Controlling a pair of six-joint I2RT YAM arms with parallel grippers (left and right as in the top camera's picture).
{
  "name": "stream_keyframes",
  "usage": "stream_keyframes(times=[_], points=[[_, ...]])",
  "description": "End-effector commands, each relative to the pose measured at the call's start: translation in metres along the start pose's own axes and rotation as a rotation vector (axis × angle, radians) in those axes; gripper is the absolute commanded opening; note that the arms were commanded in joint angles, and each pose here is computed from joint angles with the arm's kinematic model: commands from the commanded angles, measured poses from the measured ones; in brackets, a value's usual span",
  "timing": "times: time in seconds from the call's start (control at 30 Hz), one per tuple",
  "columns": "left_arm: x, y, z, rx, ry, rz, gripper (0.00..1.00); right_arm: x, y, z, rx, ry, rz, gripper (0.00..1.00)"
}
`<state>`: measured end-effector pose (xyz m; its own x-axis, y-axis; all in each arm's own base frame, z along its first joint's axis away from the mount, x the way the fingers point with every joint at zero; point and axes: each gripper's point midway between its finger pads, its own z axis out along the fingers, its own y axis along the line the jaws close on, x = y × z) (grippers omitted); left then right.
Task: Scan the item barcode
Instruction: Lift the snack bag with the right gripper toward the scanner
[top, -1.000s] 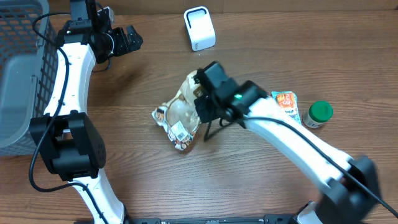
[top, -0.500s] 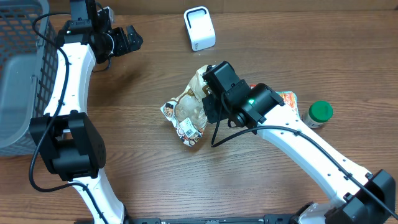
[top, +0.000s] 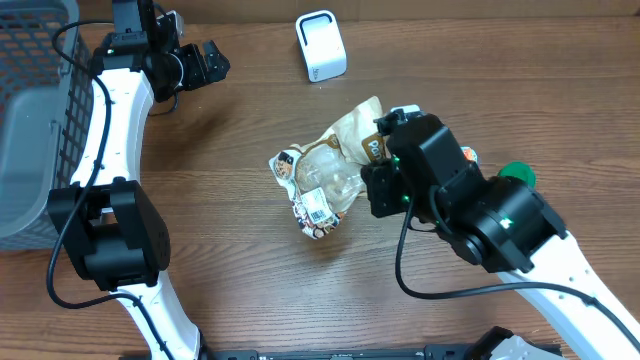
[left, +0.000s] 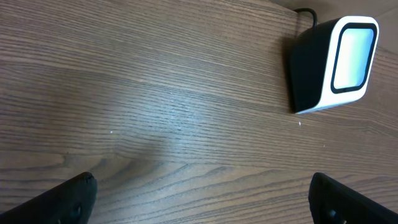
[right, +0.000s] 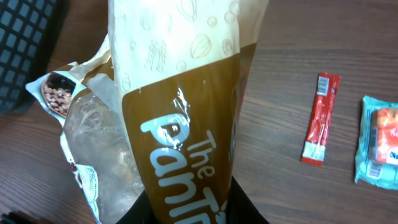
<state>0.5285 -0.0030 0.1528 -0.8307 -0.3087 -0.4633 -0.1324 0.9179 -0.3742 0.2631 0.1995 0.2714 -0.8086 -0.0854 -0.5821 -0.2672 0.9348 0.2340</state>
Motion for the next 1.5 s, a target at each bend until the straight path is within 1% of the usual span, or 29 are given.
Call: stream_keyframes(times=[0.0, 0.2, 0.4, 0.5, 0.67, 0.87, 0.93, 1.2, 1.37, 1.47], points=[[-0.007, -0.009, -0.013, 0.01, -0.03, 0.01, 1.0, -0.004, -0.003, -0.001, 0.015, -0.01, 0.015, 0.04], [-0.007, -0.009, -0.013, 0.01, -0.03, 0.01, 1.0, -0.019, 0.001, 0.002, 0.006, -0.07, 0.015, 0.04], [-0.007, -0.009, -0.013, 0.01, -0.03, 0.01, 1.0, -0.033, -0.007, 0.001, 0.061, -0.138, 0.022, 0.04], [-0.007, -0.009, -0.013, 0.01, -0.03, 0.01, 1.0, -0.04, -0.005, 0.002, 0.056, -0.164, 0.025, 0.04], [-0.007, -0.009, -0.013, 0.01, -0.03, 0.01, 1.0, -0.044, -0.004, 0.007, 0.062, -0.169, 0.022, 0.04], [-0.007, -0.009, -0.013, 0.01, -0.03, 0.01, 1.0, -0.033, -0.009, 0.015, 0.089, -0.116, 0.015, 0.04], [-0.007, -0.009, -0.013, 0.01, -0.03, 0.01, 1.0, -0.034, -0.01, 0.016, 0.099, -0.121, 0.015, 0.04], [-0.007, -0.009, -0.013, 0.01, -0.03, 0.01, 1.0, -0.066, -0.014, 0.013, 0.116, -0.243, -0.001, 0.04], [-0.007, -0.009, -0.013, 0.01, -0.03, 0.01, 1.0, -0.094, -0.044, 0.014, 0.157, -0.319, 0.076, 0.04], [-0.007, -0.009, -0.013, 0.01, -0.03, 0.01, 1.0, -0.115, -0.057, 0.019, 0.174, -0.371, 0.055, 0.04]])
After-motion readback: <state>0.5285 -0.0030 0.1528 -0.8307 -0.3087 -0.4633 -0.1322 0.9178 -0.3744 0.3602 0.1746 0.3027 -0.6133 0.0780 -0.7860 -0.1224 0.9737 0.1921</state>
